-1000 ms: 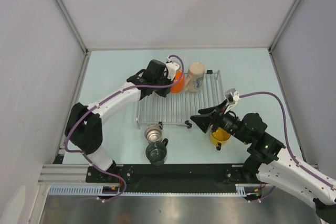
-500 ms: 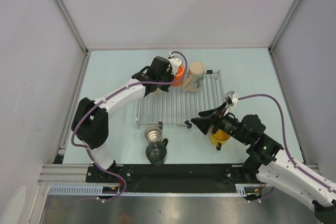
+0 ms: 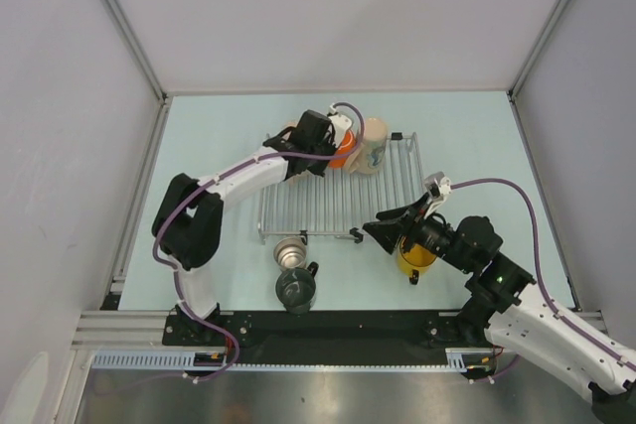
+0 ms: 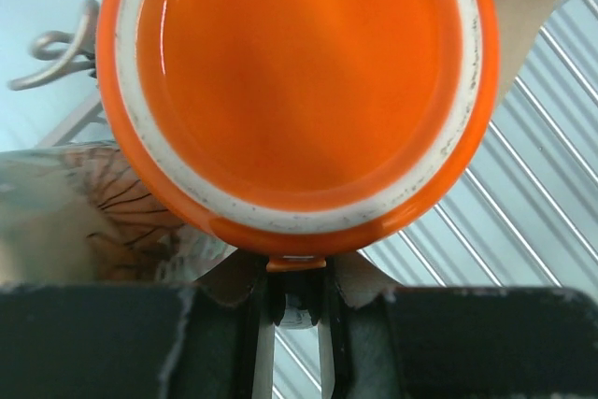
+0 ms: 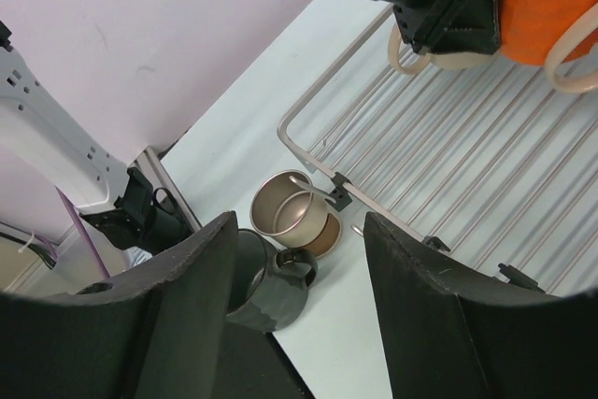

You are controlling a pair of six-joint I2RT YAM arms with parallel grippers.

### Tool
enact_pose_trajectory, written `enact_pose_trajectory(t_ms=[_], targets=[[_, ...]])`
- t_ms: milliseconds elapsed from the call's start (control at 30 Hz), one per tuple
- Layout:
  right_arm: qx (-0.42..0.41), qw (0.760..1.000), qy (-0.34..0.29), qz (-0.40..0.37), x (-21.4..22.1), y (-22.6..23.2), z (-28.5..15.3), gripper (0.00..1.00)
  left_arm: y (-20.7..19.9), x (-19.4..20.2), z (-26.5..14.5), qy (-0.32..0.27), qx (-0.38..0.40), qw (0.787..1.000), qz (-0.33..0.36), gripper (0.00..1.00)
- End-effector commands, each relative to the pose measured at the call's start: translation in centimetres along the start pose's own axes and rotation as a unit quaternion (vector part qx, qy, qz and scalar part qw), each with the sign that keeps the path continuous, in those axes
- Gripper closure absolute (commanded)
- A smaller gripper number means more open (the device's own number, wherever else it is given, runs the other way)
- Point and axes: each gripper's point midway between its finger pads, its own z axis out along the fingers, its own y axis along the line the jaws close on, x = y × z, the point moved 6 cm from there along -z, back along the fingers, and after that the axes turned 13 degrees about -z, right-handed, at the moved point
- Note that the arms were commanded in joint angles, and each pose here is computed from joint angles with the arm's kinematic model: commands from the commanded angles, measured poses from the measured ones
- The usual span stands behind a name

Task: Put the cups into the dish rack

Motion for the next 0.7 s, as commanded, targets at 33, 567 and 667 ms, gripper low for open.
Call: enact_pose_trajectory(t_ms=[33, 567, 667], targets=[[-0.011, 1.0, -0.021, -0.006, -0.7, 0.0, -0.1, 0.39, -2.0, -3.0, 0.1, -0.054, 0.037, 0.998, 0.013, 1.0], [-0.012, 1.0, -0.027, -0.001, -0.6, -0.4, -0.6, 0.42, -3.9, -2.2, 3.4, -0.032, 0.052, 0.998, 0.01, 1.0], [-0.012, 1.0, -0.024, -0.001, -0.4, -0.5, -0.5, 0.43, -3.6, -2.3, 3.7, -0.033, 0.045, 0.998, 0.011, 1.0]])
